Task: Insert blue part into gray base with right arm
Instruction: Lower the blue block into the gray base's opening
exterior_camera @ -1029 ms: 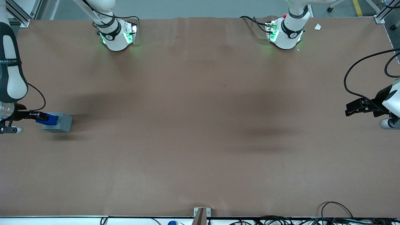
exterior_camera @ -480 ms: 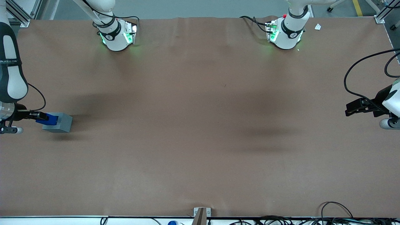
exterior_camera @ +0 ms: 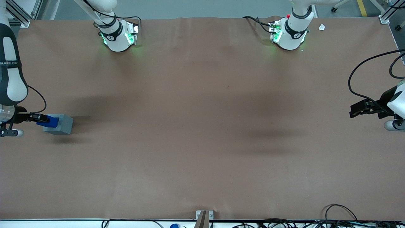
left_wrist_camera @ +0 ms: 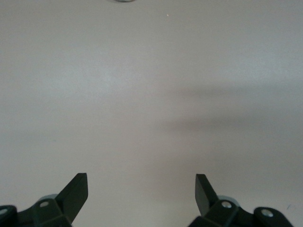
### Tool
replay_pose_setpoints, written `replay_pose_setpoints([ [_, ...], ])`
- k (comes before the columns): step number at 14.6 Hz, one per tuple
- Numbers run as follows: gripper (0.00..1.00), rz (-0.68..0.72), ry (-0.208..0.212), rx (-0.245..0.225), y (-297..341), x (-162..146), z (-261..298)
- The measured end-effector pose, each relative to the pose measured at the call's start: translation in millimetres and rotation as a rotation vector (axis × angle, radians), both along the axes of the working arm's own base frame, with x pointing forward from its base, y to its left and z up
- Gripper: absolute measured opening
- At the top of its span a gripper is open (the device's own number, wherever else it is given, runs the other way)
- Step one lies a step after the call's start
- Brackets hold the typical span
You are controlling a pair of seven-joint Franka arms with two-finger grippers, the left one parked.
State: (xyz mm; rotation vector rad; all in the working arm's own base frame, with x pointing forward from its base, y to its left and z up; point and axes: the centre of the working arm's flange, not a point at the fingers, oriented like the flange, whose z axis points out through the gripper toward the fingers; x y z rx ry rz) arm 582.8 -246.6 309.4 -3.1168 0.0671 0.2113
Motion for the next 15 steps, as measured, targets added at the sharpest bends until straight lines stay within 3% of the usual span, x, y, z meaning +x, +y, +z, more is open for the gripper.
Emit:
replay_pose_setpoints([
  [4,0.51,0.002,-0.003,-0.003,-0.8,2.9,2.1],
  [8,0.51,0.002,0.028,0.005,-0.8,1.3,4.2],
  [15,0.51,0.002,0.039,0.008,-1.5,1.6,3.4],
])
